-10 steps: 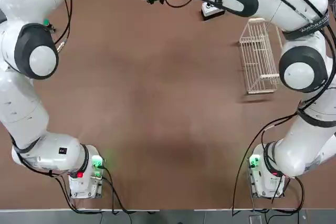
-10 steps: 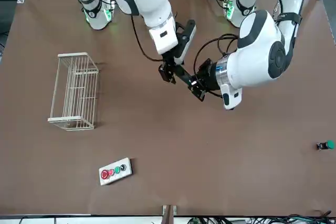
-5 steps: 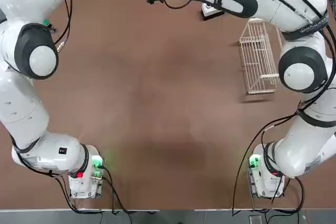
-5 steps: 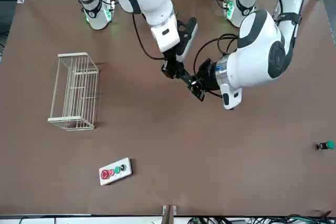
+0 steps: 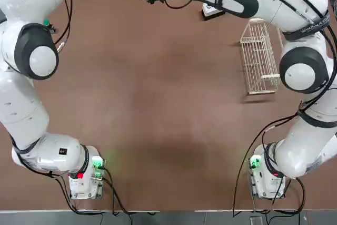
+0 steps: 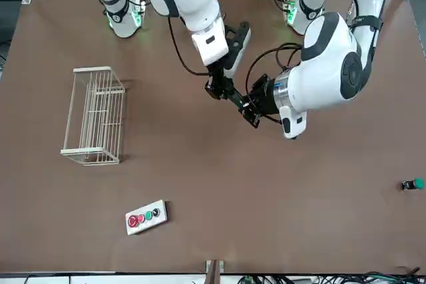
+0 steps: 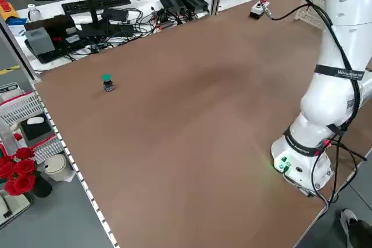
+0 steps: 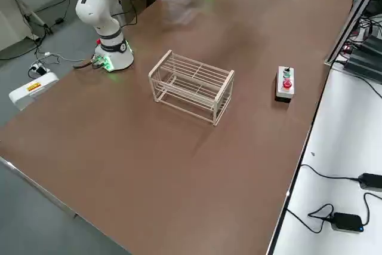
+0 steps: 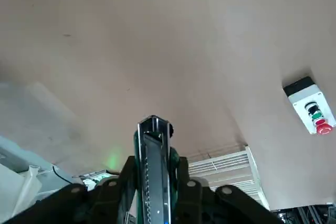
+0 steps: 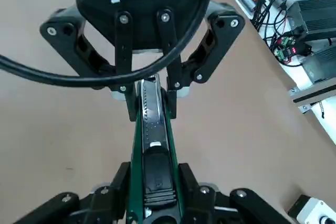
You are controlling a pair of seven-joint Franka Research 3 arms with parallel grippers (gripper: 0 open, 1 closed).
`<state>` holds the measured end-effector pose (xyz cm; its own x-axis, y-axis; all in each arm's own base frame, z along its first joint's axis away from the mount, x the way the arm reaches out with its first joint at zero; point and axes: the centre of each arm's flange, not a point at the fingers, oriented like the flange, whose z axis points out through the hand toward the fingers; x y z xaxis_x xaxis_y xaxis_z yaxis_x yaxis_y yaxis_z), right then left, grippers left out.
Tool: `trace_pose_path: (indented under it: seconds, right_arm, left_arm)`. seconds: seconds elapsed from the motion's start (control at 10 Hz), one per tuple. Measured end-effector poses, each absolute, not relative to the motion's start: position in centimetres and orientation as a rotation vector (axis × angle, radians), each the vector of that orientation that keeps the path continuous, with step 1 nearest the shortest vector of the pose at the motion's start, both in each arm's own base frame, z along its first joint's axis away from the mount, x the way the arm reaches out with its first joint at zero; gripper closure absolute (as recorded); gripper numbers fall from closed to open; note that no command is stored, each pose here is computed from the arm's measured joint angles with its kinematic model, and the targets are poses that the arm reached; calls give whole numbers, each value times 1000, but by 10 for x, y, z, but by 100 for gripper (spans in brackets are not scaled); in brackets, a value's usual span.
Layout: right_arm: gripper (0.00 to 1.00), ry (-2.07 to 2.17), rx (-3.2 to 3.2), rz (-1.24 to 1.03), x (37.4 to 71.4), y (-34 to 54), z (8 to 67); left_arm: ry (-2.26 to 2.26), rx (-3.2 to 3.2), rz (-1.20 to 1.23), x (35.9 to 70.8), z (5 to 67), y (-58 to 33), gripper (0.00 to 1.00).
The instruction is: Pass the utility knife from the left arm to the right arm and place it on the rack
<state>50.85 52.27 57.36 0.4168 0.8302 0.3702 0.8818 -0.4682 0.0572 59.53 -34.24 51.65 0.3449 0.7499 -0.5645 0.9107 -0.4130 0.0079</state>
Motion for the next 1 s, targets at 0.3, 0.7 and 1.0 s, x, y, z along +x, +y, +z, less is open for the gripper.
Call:
trace_pose_path:
  seconds: [0.3, 0.7, 1.0]
  right_arm:
    - [58, -1526, -2525, -524, 511, 522, 570]
    - [58, -1418, -2576, -516, 517, 516, 571]
    - [58, -1182, -2713, -447, 538, 485, 570]
  left_arm:
    - [1487, 2272, -692, 599, 524, -337, 24]
    - [1515, 2240, -618, 604, 549, -311, 0]
    - [1631, 2212, -431, 630, 571, -227, 0]
